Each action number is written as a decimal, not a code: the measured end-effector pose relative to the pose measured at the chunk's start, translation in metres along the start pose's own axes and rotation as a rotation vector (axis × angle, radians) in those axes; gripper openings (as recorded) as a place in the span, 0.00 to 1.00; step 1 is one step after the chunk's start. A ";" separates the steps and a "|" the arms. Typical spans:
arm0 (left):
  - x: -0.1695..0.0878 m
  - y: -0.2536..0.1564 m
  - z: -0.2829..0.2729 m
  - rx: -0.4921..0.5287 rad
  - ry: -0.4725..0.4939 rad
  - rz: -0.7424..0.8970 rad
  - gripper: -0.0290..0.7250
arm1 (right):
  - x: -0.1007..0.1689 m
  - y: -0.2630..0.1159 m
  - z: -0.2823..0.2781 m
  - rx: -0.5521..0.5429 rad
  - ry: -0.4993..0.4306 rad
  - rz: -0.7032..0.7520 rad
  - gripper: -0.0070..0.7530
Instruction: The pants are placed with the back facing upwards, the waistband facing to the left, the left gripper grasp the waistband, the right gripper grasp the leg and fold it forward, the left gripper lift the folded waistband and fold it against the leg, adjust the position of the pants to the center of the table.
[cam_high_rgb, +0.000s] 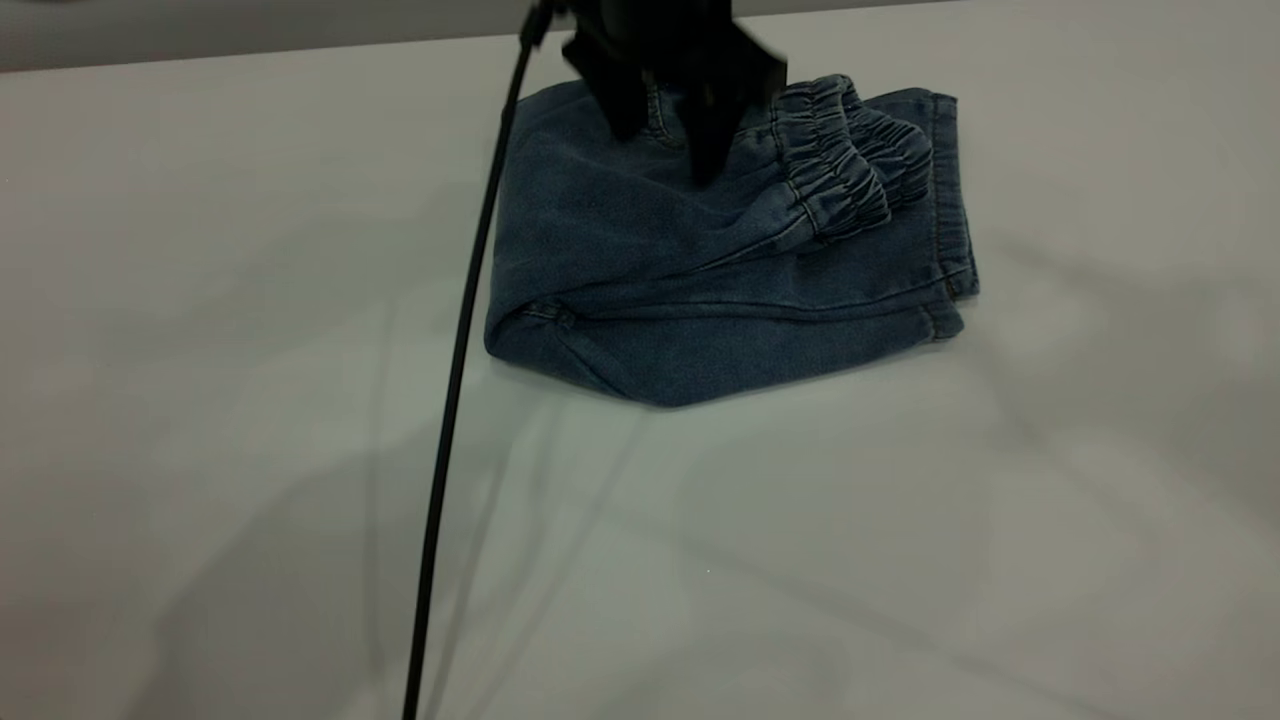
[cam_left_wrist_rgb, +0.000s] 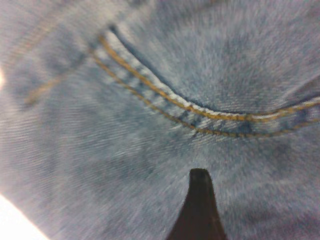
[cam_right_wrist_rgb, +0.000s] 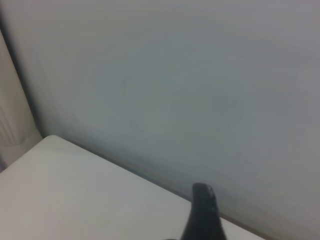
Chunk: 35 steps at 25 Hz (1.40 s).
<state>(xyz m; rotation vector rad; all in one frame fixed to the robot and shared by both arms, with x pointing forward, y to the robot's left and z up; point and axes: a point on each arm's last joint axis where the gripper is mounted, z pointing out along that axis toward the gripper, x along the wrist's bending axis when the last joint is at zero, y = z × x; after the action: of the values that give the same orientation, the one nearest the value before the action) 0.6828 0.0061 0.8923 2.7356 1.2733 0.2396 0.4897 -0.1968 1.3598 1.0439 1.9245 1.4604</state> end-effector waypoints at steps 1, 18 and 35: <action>0.001 0.002 -0.009 -0.016 0.002 -0.001 0.75 | 0.000 0.000 0.000 -0.001 0.005 0.002 0.60; 0.028 -0.011 -0.229 -0.414 0.158 -0.081 0.75 | 0.053 0.006 -0.119 -0.202 0.112 0.008 0.60; 0.017 -0.180 -0.357 -0.483 0.127 -0.117 0.75 | 0.105 -0.138 -0.234 -0.151 0.144 -0.034 0.60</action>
<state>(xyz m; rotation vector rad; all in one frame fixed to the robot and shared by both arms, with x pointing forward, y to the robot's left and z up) 0.4910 0.1476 1.2132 2.2597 1.2074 0.6273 0.2112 -0.2614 1.3029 0.8557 1.8847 1.6728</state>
